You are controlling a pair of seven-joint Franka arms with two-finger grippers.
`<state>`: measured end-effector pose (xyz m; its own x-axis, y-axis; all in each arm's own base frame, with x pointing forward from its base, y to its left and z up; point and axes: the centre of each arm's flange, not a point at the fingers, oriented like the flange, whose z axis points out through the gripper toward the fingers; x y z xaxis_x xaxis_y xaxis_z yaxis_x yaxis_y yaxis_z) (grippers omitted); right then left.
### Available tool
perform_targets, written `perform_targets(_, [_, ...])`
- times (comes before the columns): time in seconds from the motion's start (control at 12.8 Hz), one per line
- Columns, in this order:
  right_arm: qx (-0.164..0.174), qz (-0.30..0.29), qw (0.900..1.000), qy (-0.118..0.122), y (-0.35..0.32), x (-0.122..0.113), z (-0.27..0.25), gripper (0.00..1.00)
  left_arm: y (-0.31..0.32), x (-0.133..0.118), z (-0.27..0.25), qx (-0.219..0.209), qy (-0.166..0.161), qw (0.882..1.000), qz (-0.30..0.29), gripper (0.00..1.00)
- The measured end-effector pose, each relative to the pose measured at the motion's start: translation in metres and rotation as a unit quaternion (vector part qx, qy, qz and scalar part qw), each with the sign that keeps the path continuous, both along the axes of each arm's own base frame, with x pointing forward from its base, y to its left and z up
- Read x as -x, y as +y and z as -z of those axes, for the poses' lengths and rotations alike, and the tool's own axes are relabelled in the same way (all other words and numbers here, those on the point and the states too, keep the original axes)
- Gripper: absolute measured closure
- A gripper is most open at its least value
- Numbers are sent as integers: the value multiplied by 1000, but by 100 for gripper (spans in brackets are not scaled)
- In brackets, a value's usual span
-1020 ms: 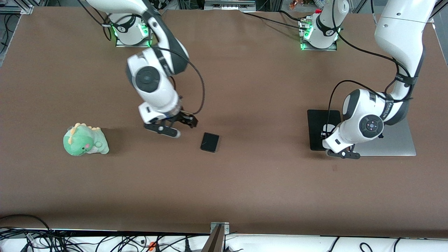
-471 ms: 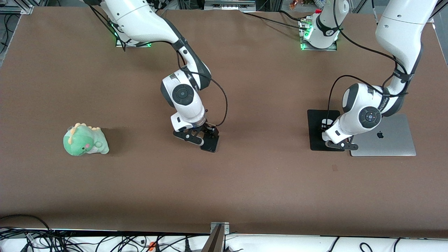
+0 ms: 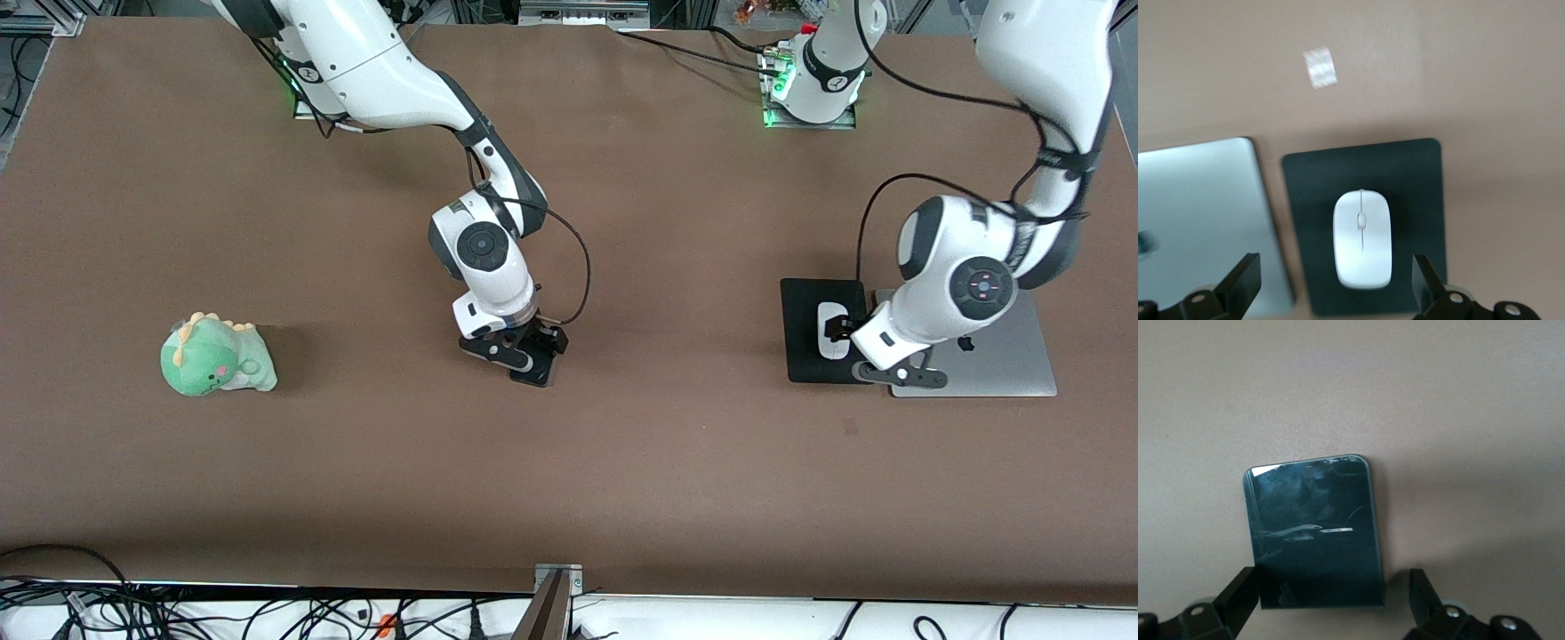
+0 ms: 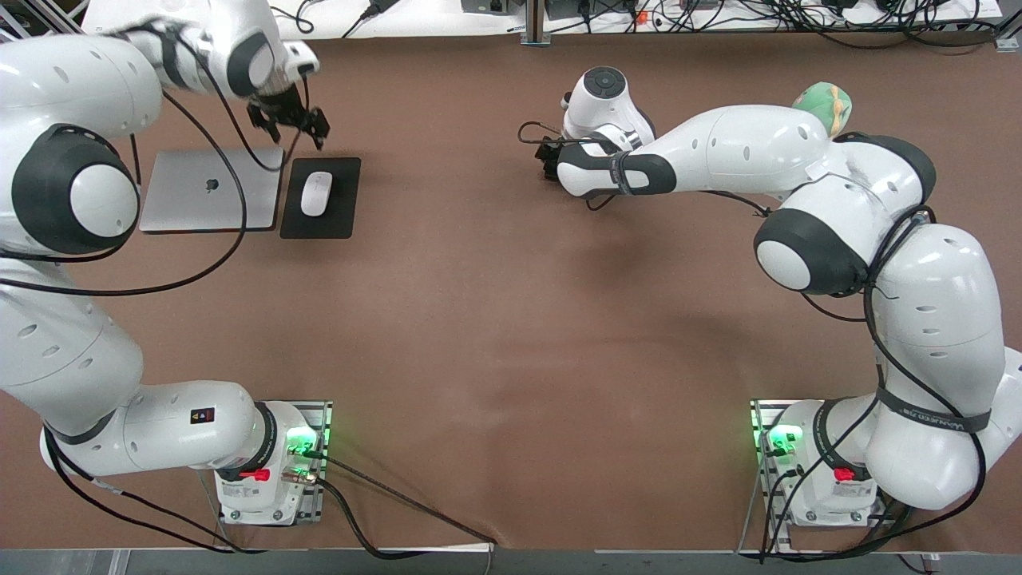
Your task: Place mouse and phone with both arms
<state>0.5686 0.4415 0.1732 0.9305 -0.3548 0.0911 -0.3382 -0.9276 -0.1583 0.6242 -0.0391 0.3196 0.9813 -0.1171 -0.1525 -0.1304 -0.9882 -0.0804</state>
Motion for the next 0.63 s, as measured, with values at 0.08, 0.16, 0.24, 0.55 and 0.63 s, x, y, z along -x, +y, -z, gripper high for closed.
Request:
perform_targets(0.08, [-2,0,1000,-2,2,-2,1,0,-6,-10,-41,-6,1,1000,1,0])
perform_targets(0.16, [-2,0,1000,-4,3,-4,2,0,-13,-18,-77,-10,-3,1000,2,0])
perform_targets(0.24, [-2,-1,1000,-5,3,-5,3,0,-19,-22,-108,-12,-8,1000,2,0])
perform_targets(0.55, [1,-4,1000,-7,4,-4,5,1,-17,-25,-192,-12,-13,1000,-12,0])
perform_targets(0.63, [4,-6,1000,-8,3,-5,6,5,-17,-24,-205,-5,-20,1000,-16,0])
